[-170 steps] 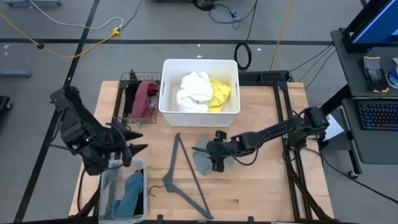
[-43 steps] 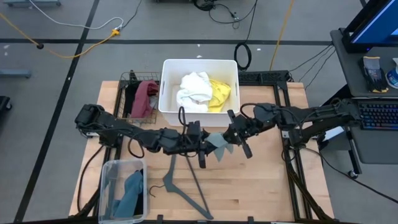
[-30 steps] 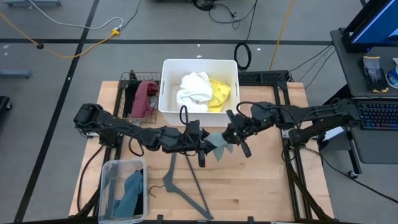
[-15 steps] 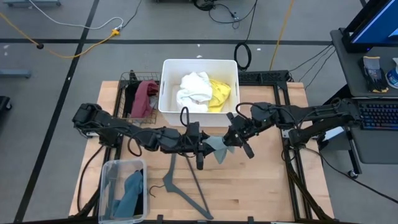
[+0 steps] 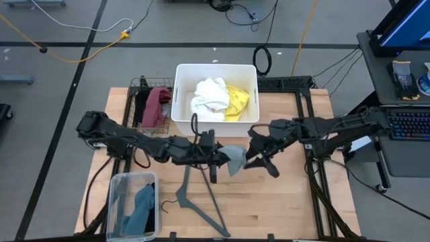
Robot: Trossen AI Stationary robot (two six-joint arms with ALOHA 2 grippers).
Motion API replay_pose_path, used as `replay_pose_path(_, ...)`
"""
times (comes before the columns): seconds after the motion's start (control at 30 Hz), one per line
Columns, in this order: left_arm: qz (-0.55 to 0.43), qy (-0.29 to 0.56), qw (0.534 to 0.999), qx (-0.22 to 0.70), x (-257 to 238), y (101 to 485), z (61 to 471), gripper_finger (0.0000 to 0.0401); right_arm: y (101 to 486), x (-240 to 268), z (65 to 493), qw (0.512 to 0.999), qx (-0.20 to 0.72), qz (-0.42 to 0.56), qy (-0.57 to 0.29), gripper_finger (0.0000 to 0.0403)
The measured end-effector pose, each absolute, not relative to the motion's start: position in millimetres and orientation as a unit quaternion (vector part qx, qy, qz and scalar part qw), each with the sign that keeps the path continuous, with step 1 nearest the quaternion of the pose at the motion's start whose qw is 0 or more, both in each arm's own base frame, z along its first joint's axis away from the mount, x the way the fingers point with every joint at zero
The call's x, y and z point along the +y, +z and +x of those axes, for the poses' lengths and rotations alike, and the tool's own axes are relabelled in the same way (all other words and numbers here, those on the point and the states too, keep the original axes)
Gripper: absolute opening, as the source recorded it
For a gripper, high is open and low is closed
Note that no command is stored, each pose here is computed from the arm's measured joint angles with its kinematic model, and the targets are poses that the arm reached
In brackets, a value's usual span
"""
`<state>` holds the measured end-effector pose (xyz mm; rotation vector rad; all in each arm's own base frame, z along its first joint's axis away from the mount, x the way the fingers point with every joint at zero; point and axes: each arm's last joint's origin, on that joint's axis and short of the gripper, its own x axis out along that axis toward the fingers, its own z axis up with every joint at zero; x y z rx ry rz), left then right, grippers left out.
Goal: Pick & Place Cloths
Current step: Put the gray sock into the transparent bin
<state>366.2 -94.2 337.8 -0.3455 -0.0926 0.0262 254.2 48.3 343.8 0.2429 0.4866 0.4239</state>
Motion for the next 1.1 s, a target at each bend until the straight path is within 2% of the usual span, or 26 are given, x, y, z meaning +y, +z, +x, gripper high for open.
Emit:
replay_pose_path(0.23,-0.172,0.003,0.983,-0.057,-93.7,354.6,352.6,0.001,339.1,55.7,246.4,0.929,0.279,0.124,0.211,0.0148)
replay_pose_path(0.47,-0.196,0.023,0.978,-0.067,-97.2,382.3,321.2,0.0008,330.3,55.5,236.7,0.909,0.339,0.135,0.199,0.0154)
replay_pose_path(0.87,-0.363,0.051,0.93,-0.004,-112.2,396.9,269.7,0.0007,325.4,54.0,231.3,0.901,0.371,0.113,0.194,0.0116)
replay_pose_path(1.1,-0.459,0.053,0.886,0.034,-121.5,393.9,253.4,0.0006,325.6,52.2,232.7,0.914,0.358,0.068,0.178,0.0041)
